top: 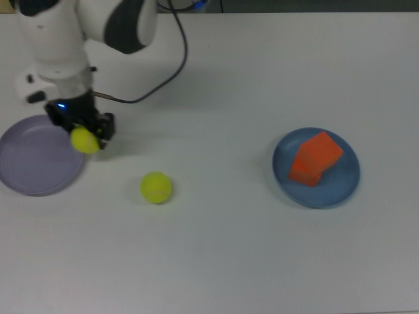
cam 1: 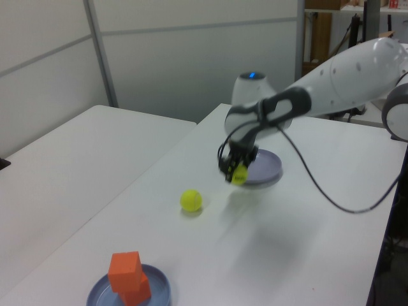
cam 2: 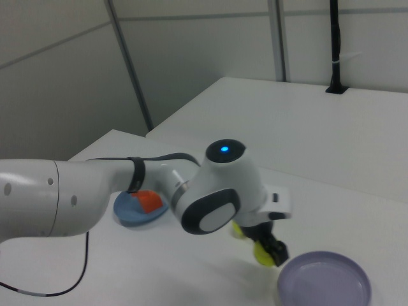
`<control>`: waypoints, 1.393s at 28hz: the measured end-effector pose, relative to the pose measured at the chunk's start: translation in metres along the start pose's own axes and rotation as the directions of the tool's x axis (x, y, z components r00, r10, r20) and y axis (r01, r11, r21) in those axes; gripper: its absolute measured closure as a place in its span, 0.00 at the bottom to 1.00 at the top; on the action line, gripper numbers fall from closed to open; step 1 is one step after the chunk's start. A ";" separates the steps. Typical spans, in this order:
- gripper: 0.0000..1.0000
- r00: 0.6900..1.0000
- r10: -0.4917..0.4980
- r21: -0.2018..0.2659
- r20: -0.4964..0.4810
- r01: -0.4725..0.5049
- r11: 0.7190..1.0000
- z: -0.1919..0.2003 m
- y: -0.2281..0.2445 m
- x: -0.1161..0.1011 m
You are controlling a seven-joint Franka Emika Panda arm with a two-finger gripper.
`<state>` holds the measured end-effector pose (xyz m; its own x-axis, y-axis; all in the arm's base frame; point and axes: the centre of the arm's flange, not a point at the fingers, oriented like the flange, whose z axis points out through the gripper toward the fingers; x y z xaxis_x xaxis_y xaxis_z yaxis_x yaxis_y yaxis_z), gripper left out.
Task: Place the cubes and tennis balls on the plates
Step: 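Carry the tennis ball onto the lavender plate and release it, then move the gripper to the other tennis ball and grasp it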
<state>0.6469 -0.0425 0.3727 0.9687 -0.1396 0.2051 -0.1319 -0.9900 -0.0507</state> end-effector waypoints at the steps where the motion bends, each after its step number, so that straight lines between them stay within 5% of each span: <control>1: 0.31 1.000 0.016 -0.004 -0.014 -0.016 1.000 -0.006 0.014 0.005; 9: 0.31 0.992 0.114 0.029 -0.055 -0.113 0.993 -0.006 0.091 0.023; 23: 0.29 0.994 0.103 0.004 -0.030 -0.103 0.995 0.056 0.077 0.047; 30: 0.00 0.992 0.081 0.027 -0.102 -0.079 0.997 0.009 0.078 0.062; 39: 0.00 0.993 0.019 0.146 -0.118 -0.001 0.989 -0.058 0.018 0.064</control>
<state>0.6941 -0.0703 0.4418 0.9347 -0.1597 0.3177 -0.1011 -0.9759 -0.1934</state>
